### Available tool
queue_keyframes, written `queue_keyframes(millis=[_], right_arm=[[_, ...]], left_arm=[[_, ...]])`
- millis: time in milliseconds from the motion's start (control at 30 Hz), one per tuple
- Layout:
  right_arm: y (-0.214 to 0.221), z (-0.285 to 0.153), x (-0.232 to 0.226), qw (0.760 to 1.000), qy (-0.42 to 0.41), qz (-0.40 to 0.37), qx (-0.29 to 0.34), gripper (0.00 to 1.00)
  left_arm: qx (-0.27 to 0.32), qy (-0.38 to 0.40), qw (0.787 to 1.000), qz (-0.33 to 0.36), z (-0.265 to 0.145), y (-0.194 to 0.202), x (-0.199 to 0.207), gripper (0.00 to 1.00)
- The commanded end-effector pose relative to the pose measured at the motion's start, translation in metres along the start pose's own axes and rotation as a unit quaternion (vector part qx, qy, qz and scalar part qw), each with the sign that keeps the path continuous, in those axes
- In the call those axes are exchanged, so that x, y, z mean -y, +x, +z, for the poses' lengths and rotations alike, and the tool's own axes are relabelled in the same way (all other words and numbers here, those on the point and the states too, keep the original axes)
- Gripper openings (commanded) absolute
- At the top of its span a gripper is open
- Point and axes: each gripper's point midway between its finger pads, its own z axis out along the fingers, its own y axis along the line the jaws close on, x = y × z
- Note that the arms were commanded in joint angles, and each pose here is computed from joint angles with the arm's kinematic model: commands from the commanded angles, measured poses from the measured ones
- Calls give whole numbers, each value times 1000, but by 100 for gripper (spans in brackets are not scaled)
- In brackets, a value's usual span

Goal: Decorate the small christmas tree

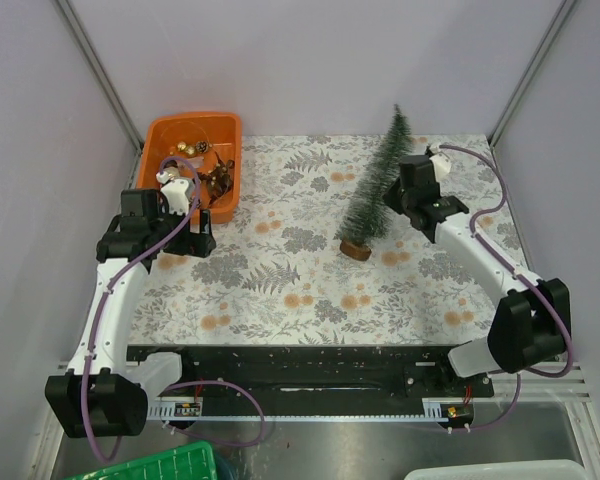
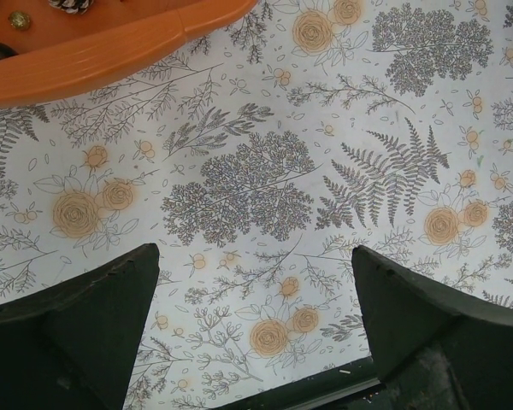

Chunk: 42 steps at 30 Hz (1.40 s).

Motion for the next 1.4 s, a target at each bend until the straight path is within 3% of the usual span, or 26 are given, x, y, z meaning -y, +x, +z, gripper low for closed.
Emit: queue_keyframes(millis=[0,233,433,767,1067,1367], right_arm=[[-8,-31,-27,997,-37,-38,53,0],[19,-51,-52,989,-96,-92,64,0],[34,-72,-74,977,-186,-58,84,0],[80,-85,-106,966,-256,-23,43,0],[117,-90,-112,961,-266,-49,54,0],[122,-94,-128,956,-275,-72,68,0]], left_arm=[[34,-13,999,3,-16,-19,-1,99],[30,-15,999,-1,-18,-16,0,99],[31,-15,999,-1,-19,-14,1,99],[20,-19,1000,-5,-14,-5,-2,99],[17,-22,1000,0,-14,-2,-3,99],[15,-23,1000,0,-13,1,-4,99]])
